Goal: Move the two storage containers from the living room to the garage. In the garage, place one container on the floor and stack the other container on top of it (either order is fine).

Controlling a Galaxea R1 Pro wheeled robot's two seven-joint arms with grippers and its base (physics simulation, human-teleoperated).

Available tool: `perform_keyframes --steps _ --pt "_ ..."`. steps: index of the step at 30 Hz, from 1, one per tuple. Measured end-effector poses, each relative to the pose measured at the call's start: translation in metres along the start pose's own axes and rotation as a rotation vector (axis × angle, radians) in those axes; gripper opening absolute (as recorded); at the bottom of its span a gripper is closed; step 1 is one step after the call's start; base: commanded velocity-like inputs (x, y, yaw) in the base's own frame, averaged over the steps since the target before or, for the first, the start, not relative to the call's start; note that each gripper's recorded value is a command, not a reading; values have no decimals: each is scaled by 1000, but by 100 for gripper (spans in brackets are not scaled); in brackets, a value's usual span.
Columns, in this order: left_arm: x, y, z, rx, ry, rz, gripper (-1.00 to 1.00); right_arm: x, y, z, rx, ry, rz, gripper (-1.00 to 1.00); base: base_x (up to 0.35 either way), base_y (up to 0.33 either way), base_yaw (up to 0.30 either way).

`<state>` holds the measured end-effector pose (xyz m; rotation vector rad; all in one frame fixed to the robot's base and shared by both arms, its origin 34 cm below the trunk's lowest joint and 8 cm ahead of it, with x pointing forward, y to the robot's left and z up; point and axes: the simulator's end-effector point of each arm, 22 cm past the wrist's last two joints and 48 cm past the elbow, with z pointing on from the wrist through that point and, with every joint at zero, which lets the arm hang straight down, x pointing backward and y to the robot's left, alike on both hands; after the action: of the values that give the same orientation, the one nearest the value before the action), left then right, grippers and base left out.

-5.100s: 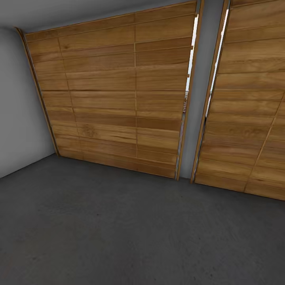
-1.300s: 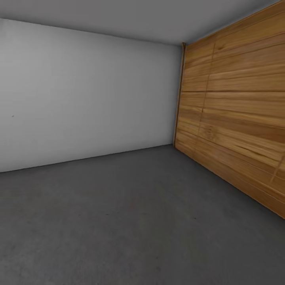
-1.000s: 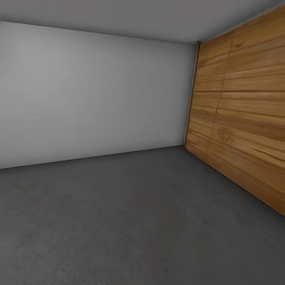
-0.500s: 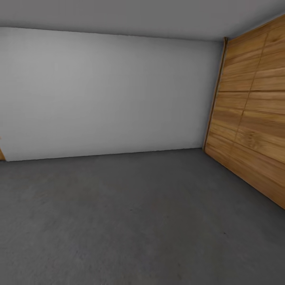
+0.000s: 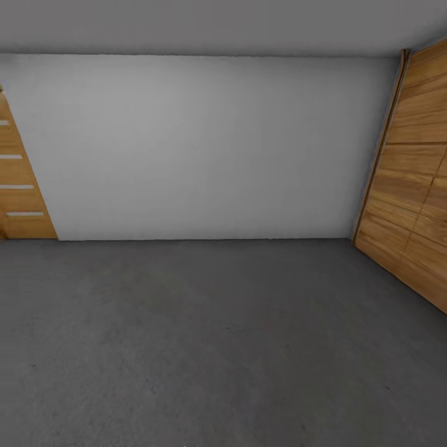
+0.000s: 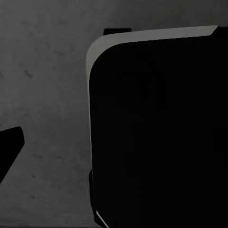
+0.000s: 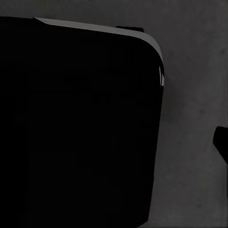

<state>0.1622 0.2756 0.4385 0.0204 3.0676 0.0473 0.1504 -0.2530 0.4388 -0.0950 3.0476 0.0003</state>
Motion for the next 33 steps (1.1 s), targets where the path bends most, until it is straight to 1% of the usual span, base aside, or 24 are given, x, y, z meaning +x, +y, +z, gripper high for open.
perform_keyframes --steps 33 --pt "0 0 0 0 0 0 100 0 -1 0 1 0 -2 100 0 0 300"
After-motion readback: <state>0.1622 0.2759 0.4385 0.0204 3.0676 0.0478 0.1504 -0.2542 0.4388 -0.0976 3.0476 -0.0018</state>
